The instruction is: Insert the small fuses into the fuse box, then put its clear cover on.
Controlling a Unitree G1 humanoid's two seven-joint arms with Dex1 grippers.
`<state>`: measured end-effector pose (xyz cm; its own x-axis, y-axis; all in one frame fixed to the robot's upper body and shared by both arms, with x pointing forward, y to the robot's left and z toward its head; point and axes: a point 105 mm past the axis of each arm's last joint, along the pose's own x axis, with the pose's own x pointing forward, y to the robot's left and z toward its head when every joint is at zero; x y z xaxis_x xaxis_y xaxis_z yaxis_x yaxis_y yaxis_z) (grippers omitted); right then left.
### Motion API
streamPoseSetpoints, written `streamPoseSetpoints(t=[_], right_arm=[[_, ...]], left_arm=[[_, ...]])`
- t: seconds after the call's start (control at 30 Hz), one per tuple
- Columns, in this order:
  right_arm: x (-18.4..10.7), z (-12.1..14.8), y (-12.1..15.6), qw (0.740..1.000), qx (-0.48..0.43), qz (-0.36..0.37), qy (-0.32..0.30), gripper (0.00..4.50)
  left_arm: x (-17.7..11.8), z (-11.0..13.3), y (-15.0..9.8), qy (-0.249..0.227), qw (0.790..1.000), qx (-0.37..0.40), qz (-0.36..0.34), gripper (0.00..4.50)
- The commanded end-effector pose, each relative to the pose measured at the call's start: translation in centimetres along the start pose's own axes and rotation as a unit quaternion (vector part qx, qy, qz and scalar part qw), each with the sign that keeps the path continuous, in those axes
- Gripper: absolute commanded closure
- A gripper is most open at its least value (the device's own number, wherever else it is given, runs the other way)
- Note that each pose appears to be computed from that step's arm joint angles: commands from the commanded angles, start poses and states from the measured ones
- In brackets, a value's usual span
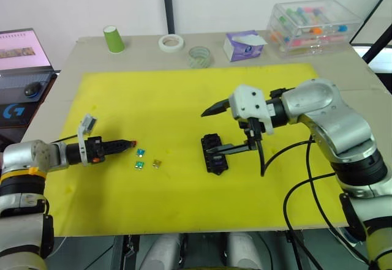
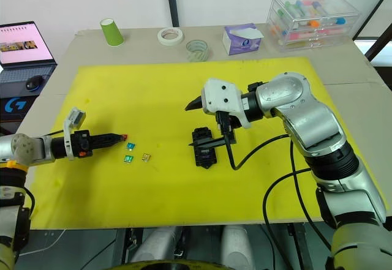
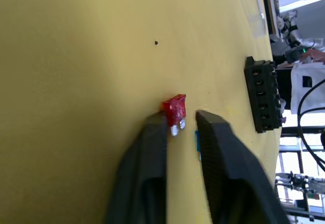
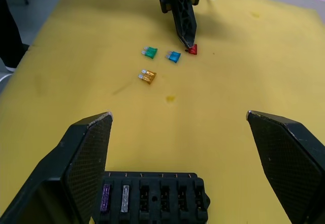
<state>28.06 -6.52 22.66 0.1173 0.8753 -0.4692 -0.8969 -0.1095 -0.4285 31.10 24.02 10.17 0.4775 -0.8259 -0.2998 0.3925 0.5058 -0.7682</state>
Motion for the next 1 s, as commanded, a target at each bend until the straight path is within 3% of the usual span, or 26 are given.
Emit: streamPoseSetpoints(t=[0.03,0.3,0.4,0.77,0.87,0.93,1.0], right_arm=[[-0.2,0.8,0.0,1.0,-0.027,0.002,0.001,0.0],[-0.1,0.8,0.0,1.0,-0.029,0.004,-0.001,0.0],[-0.1,0.8,0.0,1.0,-0.03,0.005,-0.001,0.0],[0.0,0.6,0.0,1.0,-0.03,0.004,0.003,0.0],[-0.3,0.5,0.0,1.0,-0.025,0.001,0.005,0.0],[-0.6,0.5,-0.2,1.0,-0.018,-0.005,0.004,0.0],[-0.9,0.6,-0.3,1.0,-0.006,-0.009,-0.002,0.0]], left_arm=[[0.0,-0.8,0.8,0.008,1.0,-0.01,0.013,4.03],[-0.1,-0.8,1.0,0.0,1.0,-0.007,0.02,4.03],[-0.1,-0.8,1.2,-0.001,1.0,-0.003,0.024,4.48],[-0.5,-0.3,1.0,-0.015,0.999,0.02,0.029,4.48],[-1.2,2.4,-2.0,-0.065,0.991,0.115,-0.01,4.48],[-1.5,4.0,-4.9,-0.108,0.973,0.201,-0.045,4.48],[-1.4,4.2,-6.6,-0.112,0.964,0.235,-0.054,4.48]])
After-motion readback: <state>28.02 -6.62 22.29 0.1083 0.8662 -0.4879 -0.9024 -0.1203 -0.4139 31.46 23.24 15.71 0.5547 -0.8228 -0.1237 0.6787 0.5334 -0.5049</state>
